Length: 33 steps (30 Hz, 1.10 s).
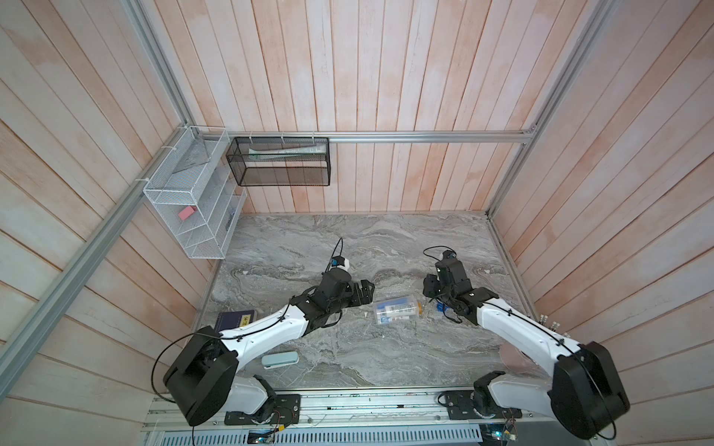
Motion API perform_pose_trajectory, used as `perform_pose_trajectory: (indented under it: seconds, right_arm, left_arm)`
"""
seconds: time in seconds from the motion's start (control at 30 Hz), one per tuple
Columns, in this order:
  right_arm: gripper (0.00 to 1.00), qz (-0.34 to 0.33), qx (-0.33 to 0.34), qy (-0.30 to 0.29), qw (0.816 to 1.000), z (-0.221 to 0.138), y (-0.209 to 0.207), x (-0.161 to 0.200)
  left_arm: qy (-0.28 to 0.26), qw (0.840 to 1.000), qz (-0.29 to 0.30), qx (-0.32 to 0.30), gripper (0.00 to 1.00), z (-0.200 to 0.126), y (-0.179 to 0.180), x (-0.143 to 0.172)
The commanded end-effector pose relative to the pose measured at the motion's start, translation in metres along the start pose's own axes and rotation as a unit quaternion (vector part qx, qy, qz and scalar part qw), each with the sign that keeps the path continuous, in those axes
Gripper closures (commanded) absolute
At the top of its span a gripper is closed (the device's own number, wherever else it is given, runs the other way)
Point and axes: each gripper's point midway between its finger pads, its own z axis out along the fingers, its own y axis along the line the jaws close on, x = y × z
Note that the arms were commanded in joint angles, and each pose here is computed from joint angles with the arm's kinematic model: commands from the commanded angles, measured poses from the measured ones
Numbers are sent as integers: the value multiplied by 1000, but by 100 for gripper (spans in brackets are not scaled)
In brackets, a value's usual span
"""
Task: Take out toiletry kits
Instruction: 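Place the lid at the center of the board, then pour the toiletry kits out of the container.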
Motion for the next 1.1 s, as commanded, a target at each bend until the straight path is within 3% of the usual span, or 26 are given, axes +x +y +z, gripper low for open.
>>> perform_pose_trajectory:
  seconds: [0.0,0.1,0.23,0.3,0.43,0.6,0.63,0.7,0.87,0.97,1.07]
  right_arm:
    - [48,-11,-71,14,997,-21,20,6]
    - [57,-32,-100,16,994,-31,29,6]
    - [56,-39,-181,50,981,-34,57,19]
    - [54,-47,-190,63,979,-32,62,26]
    - [50,-165,-160,62,971,-34,79,36]
    - [48,-291,-101,76,948,-29,82,55]
    - [38,-308,-102,81,942,-28,86,61]
    - [35,-361,-96,82,924,-28,97,72]
    - [35,-534,-76,67,840,-27,120,97]
    - [2,-579,-77,93,806,-24,123,107]
    - [2,-620,-47,128,772,-22,117,118]
  left_arm:
    - [3,999,7,51,0,2,-21,-5]
    - [16,997,-24,68,0,-5,-17,9]
    - [49,991,-82,98,0,-16,-12,41]
    - [65,987,-104,104,0,-19,-8,59]
    - [80,980,-142,117,0,-23,-1,82]
    - [50,979,-174,92,0,-35,22,74]
    - [40,980,-175,86,0,-39,26,70]
    - [29,981,-175,75,0,-45,32,66]
    - [12,981,-181,67,0,-61,45,54]
    - [-6,980,-186,74,0,-72,50,44]
    - [-22,979,-184,84,0,-80,52,37]
